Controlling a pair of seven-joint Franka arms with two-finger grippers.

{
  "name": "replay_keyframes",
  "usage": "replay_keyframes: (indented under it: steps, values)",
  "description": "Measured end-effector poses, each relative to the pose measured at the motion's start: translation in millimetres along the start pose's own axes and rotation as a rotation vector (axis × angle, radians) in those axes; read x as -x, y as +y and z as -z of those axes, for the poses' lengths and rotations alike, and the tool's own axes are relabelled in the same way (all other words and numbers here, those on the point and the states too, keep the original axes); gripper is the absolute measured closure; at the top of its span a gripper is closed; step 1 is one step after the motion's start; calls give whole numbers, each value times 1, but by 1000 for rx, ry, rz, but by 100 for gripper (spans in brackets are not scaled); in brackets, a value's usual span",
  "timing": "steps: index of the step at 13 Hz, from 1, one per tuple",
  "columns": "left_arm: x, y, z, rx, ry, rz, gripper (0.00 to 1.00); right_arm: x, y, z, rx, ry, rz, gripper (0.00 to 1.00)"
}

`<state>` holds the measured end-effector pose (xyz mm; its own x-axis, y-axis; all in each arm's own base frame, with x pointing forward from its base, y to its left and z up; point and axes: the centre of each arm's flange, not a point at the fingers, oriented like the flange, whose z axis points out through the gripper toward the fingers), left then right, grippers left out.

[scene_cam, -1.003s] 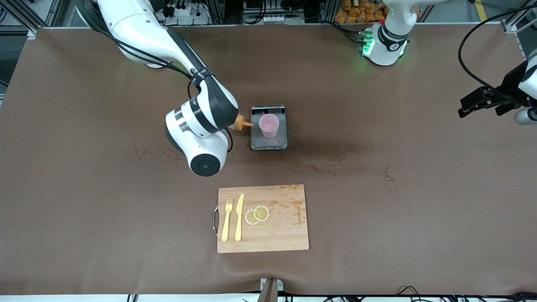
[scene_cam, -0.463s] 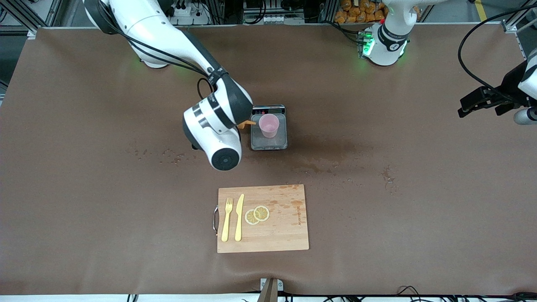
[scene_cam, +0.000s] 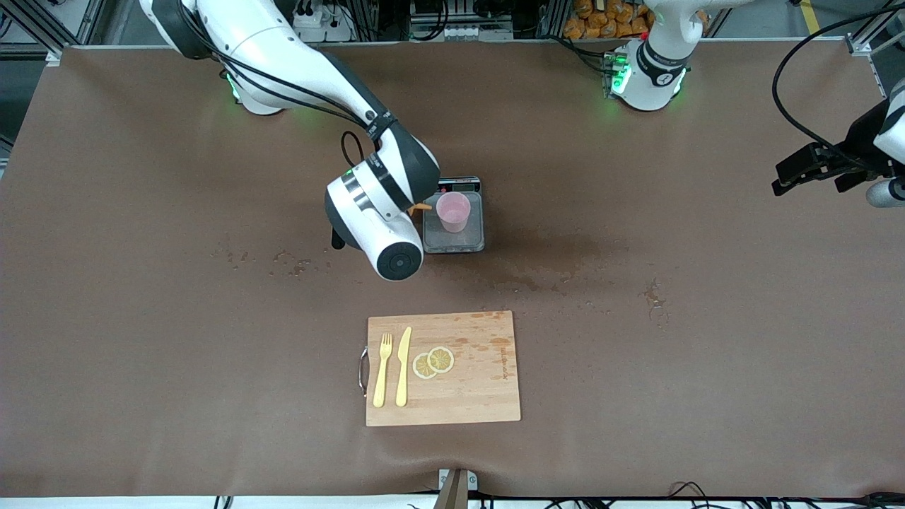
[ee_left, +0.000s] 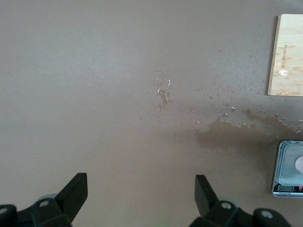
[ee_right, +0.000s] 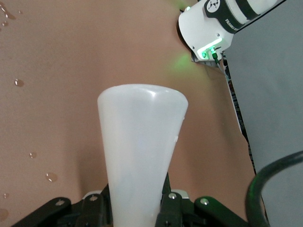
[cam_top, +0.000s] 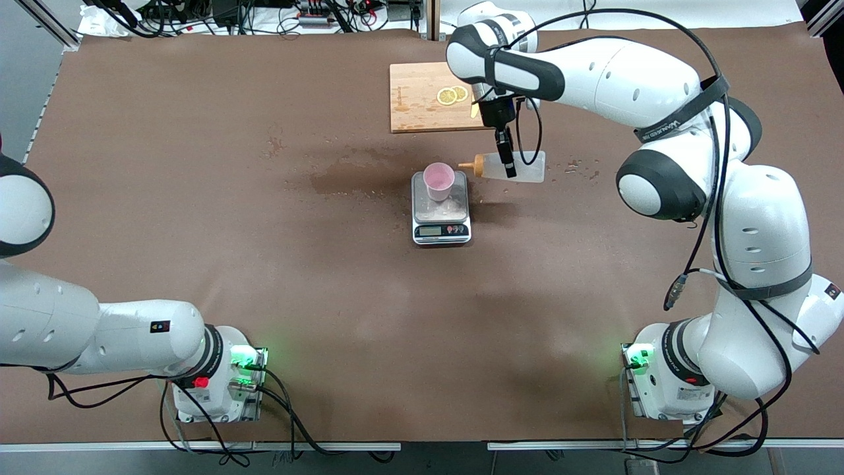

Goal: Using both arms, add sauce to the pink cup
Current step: 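Tilt the bottle and squeeze sauce into the pink cup, then raise the bottle upright and move it back from the cup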

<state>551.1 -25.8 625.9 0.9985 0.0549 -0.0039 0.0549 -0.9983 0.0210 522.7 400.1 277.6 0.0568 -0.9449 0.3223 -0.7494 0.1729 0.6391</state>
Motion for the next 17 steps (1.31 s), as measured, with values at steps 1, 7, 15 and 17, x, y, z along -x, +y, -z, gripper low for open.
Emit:
replay_keyframes:
  steps: [1,7,15,17]
  values:
    - [0,0,0,0,-1,0,0,2,0,-2,-4,10,-1,64]
    - [1,4,-2,-1,-5,-7,0,5,-1,-6,-18,41,-6,64]
    - [1,4,-3,-1,-6,-7,0,3,-2,-4,-21,39,-10,64]
    - [1,4,-3,-1,-6,-8,0,2,-2,-3,-24,36,-10,64]
